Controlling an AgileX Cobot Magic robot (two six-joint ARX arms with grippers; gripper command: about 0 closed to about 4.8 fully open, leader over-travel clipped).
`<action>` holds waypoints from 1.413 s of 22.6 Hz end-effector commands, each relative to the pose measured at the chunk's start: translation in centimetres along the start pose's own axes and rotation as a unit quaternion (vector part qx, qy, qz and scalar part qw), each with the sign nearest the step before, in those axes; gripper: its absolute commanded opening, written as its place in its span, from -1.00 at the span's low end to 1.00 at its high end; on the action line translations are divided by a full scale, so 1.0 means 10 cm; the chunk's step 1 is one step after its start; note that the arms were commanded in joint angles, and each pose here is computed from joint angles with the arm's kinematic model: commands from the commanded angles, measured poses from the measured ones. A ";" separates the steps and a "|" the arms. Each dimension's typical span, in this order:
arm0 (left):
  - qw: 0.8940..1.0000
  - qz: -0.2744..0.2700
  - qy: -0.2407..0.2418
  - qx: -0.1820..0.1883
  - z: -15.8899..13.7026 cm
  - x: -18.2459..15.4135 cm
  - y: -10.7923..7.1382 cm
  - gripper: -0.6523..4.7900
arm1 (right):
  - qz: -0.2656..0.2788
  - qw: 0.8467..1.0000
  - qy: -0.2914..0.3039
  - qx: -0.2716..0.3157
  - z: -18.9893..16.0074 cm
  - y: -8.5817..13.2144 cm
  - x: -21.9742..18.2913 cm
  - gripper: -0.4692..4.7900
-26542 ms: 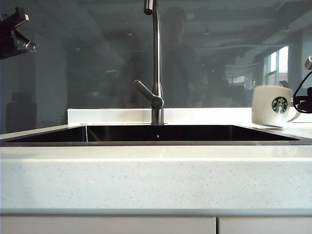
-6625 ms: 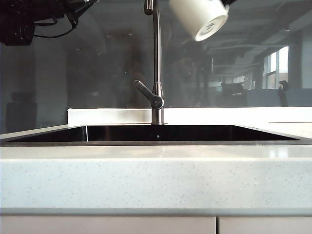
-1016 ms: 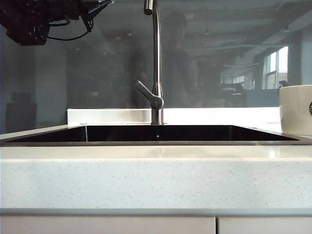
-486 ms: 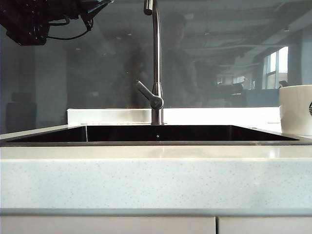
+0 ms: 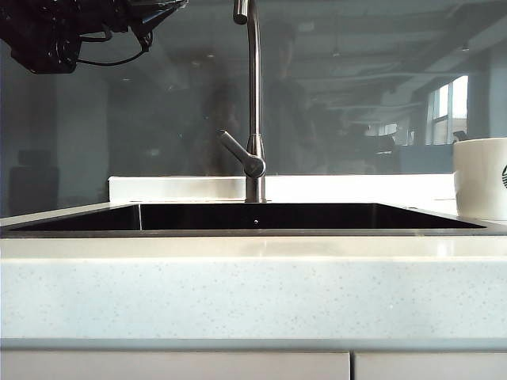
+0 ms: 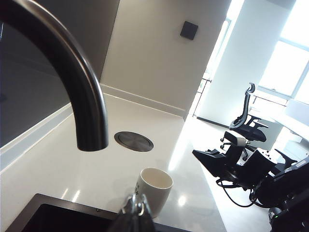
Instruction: Pick up the mug next to the sink, go to the faucet to get some water, pour the water into the sink, and finally put the mug back to its place.
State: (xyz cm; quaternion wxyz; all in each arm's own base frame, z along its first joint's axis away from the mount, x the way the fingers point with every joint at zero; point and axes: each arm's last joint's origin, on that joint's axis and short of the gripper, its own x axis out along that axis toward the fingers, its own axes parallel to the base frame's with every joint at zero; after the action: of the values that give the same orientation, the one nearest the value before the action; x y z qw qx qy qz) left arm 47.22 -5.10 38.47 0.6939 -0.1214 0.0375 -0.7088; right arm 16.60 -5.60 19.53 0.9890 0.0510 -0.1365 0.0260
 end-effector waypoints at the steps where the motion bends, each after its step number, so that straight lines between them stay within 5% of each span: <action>1: 1.000 -0.004 0.000 0.023 0.03 0.01 -0.05 -0.77 | 0.012 1.000 -0.026 -0.005 0.09 0.03 -0.01 -0.82; 15: 1.000 -0.004 0.001 0.018 0.03 0.02 -0.05 -0.77 | 0.004 1.000 -0.002 0.005 0.04 0.02 -0.01 -0.82; 17: 0.998 -0.002 0.001 -0.055 0.04 0.02 -0.03 -0.77 | 0.005 1.000 -0.002 0.005 0.04 0.02 -0.01 -0.82; 20: 0.994 -0.004 0.074 -0.076 0.11 0.04 -0.08 -0.77 | 0.005 1.000 -0.002 0.005 0.04 0.02 -0.01 -0.82; 24: 0.997 -0.015 0.070 -0.014 0.34 0.12 -0.27 -0.77 | 0.005 1.000 -0.002 0.005 0.04 0.02 -0.01 -0.83; 26: 0.995 -0.019 0.059 0.073 0.64 0.17 -0.54 -0.77 | 0.005 1.000 -0.002 0.005 0.04 0.02 -0.01 -0.82; 29: 0.994 0.039 0.023 0.104 0.79 0.16 -0.71 -0.77 | 0.005 1.000 -0.002 0.005 0.04 0.02 -0.01 -0.82; 30: 0.988 0.110 0.010 0.104 0.80 0.13 -0.79 -0.77 | 0.005 1.000 -0.002 0.005 0.04 0.02 -0.01 -0.82; 31: 0.949 0.305 0.025 0.081 0.78 0.11 -0.97 -0.77 | 0.004 1.000 -0.002 0.005 0.04 0.02 -0.01 -0.82; 32: 0.910 0.406 0.043 0.069 0.77 0.11 -1.07 -0.77 | 0.005 1.000 -0.002 0.005 0.04 0.02 -0.01 -0.82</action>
State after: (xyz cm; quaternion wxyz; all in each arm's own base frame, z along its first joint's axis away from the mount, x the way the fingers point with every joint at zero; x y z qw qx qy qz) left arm 38.81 -5.04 51.34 0.8160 -0.0217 -0.0810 -0.5720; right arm 16.41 -5.50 19.64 0.9895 0.0577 -0.1290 0.0306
